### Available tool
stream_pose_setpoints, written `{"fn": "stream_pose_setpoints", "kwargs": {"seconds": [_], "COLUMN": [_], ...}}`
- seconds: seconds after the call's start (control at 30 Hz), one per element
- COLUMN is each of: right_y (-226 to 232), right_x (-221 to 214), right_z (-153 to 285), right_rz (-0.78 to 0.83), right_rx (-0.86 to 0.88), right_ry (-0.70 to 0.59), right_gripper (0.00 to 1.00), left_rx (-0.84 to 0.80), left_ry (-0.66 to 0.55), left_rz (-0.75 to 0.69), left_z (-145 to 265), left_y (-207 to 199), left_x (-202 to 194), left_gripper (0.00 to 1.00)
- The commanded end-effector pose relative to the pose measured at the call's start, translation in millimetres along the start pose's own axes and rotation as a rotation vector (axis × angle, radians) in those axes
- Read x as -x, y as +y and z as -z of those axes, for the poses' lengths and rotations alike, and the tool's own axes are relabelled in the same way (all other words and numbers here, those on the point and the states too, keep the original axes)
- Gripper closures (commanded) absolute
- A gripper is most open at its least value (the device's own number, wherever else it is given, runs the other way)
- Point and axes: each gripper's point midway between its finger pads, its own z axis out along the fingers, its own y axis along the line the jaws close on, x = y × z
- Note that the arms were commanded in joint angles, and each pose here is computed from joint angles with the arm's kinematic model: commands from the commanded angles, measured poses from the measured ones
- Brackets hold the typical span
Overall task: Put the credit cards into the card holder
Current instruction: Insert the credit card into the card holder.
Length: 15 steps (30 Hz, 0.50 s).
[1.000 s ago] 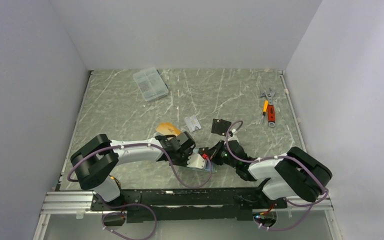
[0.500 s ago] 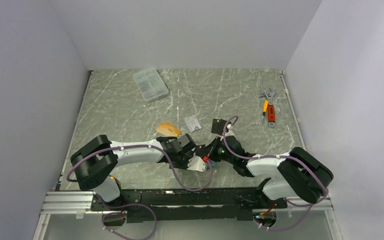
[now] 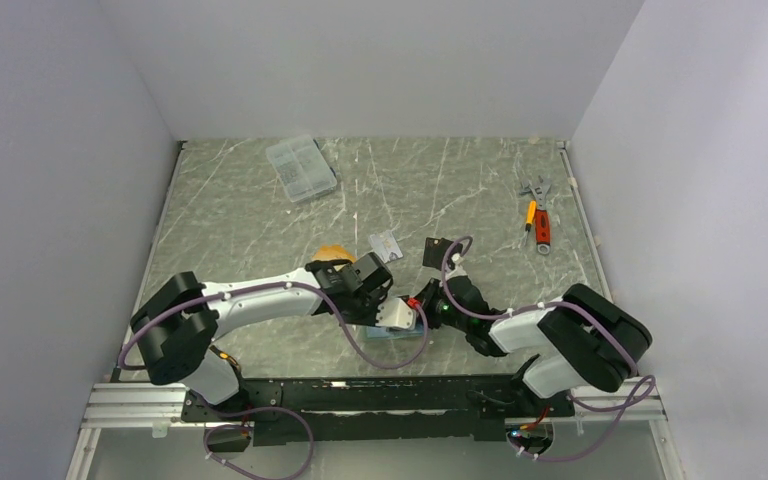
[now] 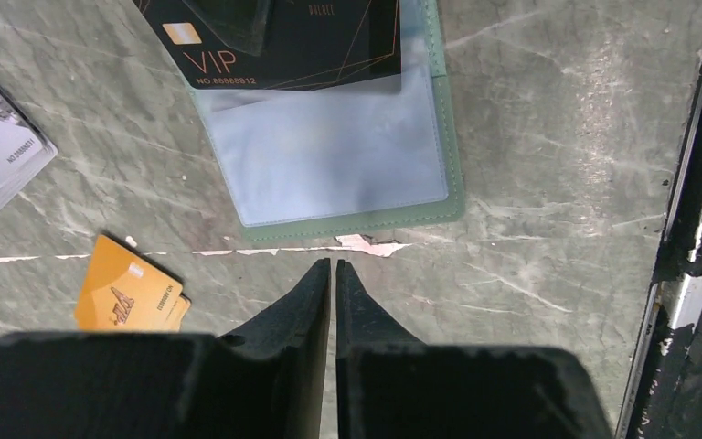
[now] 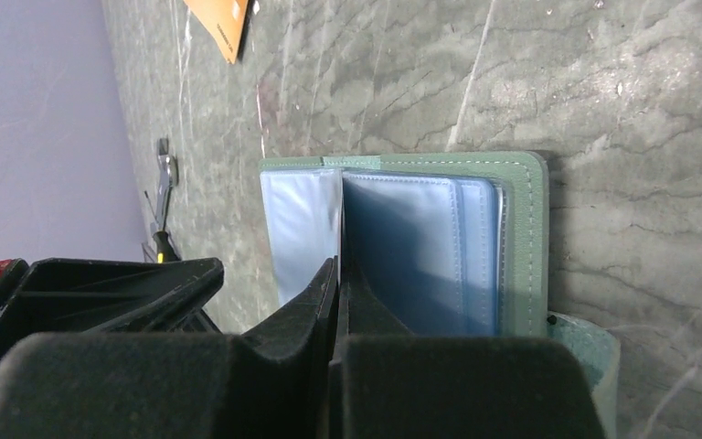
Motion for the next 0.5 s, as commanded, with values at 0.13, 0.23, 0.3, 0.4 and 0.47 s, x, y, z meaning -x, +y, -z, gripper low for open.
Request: {"fn": "stream_pose_setpoints", "kwargs": {"seconds": [0.13, 0.23, 0.3, 0.4, 0.47], "right_y": [-20, -23, -22, -19, -22], "right_x": [-12, -14, -16, -25, -32], "right_z": [5, 9, 10, 7, 5], "right_rz": [-0.016, -0.016, -0.006, 0.019, 0.010], "right_rx": [-0.024, -0.024, -0.014, 0.016, 0.015], "right_ry": [0.024, 0.022, 0.037, 0.087, 0.118], "right_gripper": [1.00, 1.00, 1.00, 1.00, 1.00], "left_rx": [-0.035, -0.037, -0.039, -0.042, -0.047], "left_ry": [0.041, 0.062, 0.067, 0.062, 0.056], "left_rz": [0.006, -0.001, -0.001, 0.003, 0.007], "left_z": [-25, -32, -33, -34, -34], "left_y": [-6, -9, -10, -9, -9], "left_x": [-8, -16, -18, -15, -13], "left_gripper": [0.90, 0.91, 0.92, 0.93, 0.93]}}
